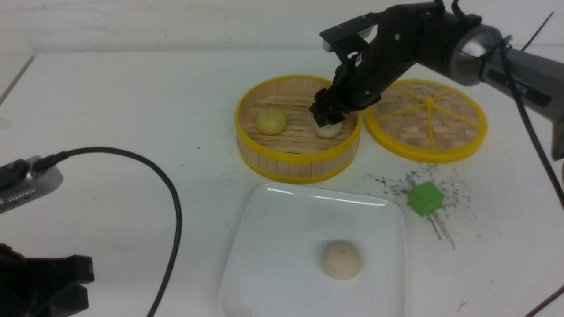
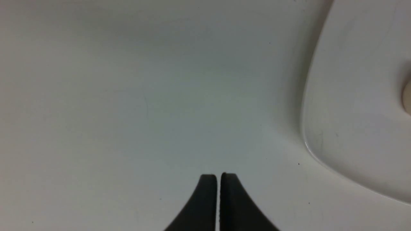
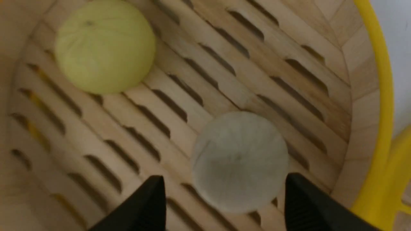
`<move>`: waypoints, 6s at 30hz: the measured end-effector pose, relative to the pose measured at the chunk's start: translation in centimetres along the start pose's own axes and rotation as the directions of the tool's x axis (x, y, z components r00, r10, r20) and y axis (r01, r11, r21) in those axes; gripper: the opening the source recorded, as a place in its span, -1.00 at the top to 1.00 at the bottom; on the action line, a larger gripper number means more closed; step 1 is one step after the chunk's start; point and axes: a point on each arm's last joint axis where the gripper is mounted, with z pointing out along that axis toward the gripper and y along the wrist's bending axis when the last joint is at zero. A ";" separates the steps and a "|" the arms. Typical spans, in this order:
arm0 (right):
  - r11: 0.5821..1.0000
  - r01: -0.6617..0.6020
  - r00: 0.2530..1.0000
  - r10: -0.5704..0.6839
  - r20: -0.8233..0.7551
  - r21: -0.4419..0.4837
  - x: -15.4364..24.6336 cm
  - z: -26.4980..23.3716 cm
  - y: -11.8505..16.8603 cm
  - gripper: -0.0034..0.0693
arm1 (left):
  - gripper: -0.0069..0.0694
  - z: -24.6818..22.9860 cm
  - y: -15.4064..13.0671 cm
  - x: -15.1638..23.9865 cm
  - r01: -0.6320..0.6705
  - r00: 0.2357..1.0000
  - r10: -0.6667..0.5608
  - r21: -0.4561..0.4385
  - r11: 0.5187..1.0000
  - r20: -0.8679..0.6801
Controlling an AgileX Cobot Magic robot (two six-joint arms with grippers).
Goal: Put the steamed buns into the plate on the white tablecloth.
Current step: 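Reach toward a bun in the bamboo steamer with the right gripper, then move the steamed bun from the bamboo steamer onto the white plate with the right gripper, then reach into the bamboo steamer and grasp a bun with the left gripper, then carry the bun from the bamboo steamer to the plate with the left gripper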
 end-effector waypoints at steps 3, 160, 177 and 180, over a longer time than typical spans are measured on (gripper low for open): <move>1.000 -0.004 1.000 0.004 -0.009 0.001 0.4 1.1 -0.1 -0.30 | 0.70 0.0 0.0 0.0 0.000 1.000 0.000 0.000 1.000 0.000; 0.998 -0.050 0.994 0.052 -0.092 0.024 22.5 -26.5 6.1 0.85 | 0.77 2.0 -22.4 -20.6 -0.460 0.888 0.454 0.187 0.868 0.074; 0.998 -0.060 0.993 0.061 -0.097 0.012 22.6 -26.5 6.2 0.82 | 0.71 16.1 -20.7 -6.2 -0.591 0.709 0.571 0.094 0.801 -0.414; 0.998 -0.060 0.993 0.061 -0.097 0.012 22.6 -26.5 6.2 0.82 | 0.66 17.7 -20.6 -6.2 -0.578 0.728 0.548 0.059 0.814 -0.413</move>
